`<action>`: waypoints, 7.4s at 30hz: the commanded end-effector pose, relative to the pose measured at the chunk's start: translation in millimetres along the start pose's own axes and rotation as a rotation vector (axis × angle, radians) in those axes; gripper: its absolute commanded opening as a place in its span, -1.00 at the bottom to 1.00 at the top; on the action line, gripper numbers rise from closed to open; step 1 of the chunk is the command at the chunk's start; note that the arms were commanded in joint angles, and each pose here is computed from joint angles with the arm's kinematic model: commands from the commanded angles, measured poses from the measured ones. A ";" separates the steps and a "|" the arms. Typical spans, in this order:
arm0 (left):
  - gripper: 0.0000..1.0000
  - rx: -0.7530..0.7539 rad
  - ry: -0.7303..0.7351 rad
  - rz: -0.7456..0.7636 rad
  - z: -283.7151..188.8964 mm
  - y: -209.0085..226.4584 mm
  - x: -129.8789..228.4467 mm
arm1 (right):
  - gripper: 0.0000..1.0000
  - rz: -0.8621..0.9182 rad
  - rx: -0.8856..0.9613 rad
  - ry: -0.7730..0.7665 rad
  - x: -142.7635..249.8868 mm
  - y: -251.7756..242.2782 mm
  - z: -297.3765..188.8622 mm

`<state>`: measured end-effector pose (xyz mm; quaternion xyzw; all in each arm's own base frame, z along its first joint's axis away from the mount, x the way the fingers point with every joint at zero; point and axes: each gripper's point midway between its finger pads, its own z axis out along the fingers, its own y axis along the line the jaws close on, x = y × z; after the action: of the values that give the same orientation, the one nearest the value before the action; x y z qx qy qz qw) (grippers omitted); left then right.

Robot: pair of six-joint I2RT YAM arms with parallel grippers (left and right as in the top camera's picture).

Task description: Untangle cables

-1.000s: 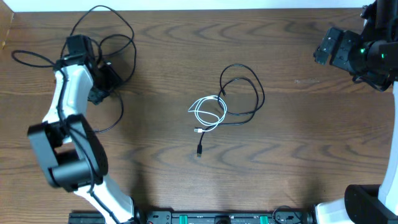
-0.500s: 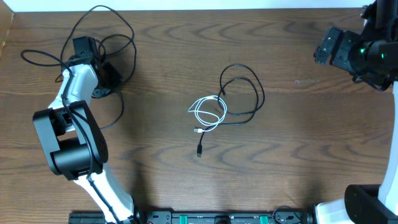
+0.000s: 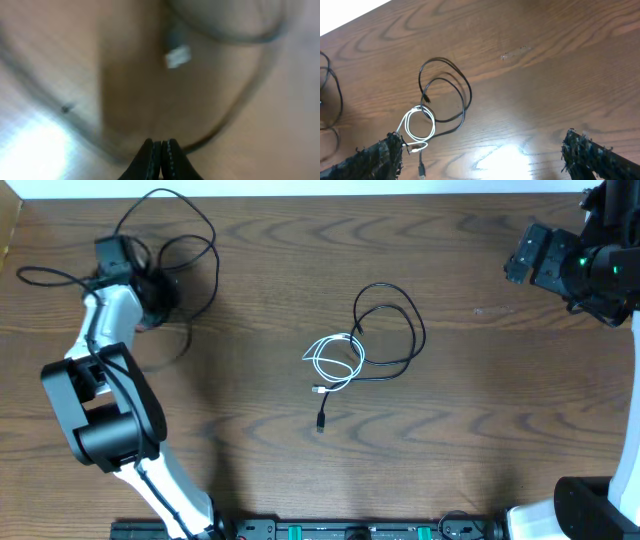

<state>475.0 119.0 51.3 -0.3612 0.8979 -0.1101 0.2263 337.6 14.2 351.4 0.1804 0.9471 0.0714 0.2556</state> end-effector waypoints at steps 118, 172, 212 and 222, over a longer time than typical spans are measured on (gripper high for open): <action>0.98 -0.023 0.343 0.497 -204.0 -97.0 206.6 | 0.99 -0.009 0.004 0.000 -0.2 -0.6 0.4; 0.81 0.029 0.452 0.290 -130.4 -157.3 264.4 | 0.98 -0.254 -0.175 0.278 72.9 77.6 49.7; -0.09 -0.310 0.403 -0.314 -74.8 -137.0 295.8 | 0.98 -0.257 -0.142 0.305 79.4 70.6 48.8; -0.21 -0.303 0.407 -0.284 -74.7 -137.2 295.7 | 0.98 -0.262 -0.145 0.307 80.8 72.3 48.6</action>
<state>333.7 -187.0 74.7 -0.4921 0.8652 -0.0890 -0.0371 321.7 111.7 285.5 0.0377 0.9830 0.1329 0.1208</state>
